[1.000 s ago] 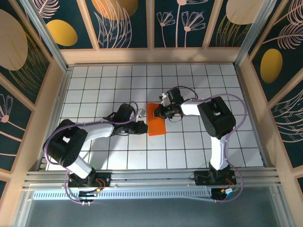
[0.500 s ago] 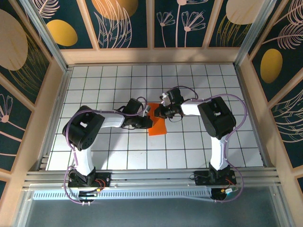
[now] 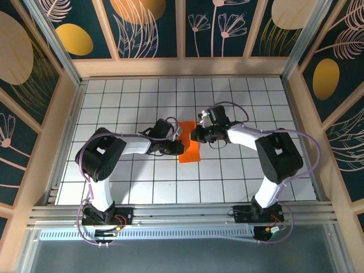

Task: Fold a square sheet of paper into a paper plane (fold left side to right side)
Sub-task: Hold the square sheet of paper at the center of the table, then first fold the square sheet of paper in half at the center of the table.

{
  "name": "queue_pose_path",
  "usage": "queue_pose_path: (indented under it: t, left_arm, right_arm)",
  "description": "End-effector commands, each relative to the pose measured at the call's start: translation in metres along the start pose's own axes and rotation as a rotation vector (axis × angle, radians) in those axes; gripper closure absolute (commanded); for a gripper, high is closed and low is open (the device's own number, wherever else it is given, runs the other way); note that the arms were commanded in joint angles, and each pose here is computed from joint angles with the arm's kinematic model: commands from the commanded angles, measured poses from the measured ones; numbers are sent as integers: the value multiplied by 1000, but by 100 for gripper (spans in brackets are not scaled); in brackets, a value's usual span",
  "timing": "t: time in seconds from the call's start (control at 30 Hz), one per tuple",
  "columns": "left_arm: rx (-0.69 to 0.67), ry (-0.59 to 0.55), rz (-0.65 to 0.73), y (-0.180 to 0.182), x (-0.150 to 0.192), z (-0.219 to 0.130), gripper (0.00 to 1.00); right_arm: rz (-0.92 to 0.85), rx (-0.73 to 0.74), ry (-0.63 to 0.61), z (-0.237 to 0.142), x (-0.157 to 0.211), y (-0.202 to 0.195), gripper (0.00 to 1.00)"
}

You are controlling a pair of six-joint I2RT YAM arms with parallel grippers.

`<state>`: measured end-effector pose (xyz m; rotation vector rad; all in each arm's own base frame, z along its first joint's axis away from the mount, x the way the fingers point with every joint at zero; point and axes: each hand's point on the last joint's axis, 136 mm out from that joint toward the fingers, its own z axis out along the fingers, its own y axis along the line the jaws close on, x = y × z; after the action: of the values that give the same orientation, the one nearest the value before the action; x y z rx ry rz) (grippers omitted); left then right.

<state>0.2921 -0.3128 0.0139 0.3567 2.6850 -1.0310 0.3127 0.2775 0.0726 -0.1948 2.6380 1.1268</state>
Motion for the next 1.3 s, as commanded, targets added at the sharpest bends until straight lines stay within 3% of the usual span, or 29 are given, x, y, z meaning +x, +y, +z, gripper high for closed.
queue_pose_path:
  t: [0.0, 0.27, 0.5, 0.7, 1.27]
  left_arm:
    - [-55, 48, -24, 13, 20, 2, 100]
    - [-22, 33, -28, 4, 14, 0, 100]
    - [62, -35, -50, -18, -19, -8, 100]
    - [72, -46, -47, -10, -36, -2, 100]
    - [-63, -83, -94, 39, -37, 1, 100]
  right_arm:
    - [73, 0, 80, 5, 39, -8, 100]
    - [108, 49, 149, 25, 71, -29, 100]
    - [111, 163, 182, 28, 87, -57, 100]
    - [103, 233, 211, 30, 95, -78, 100]
    - [87, 341, 247, 27, 105, -104, 100]
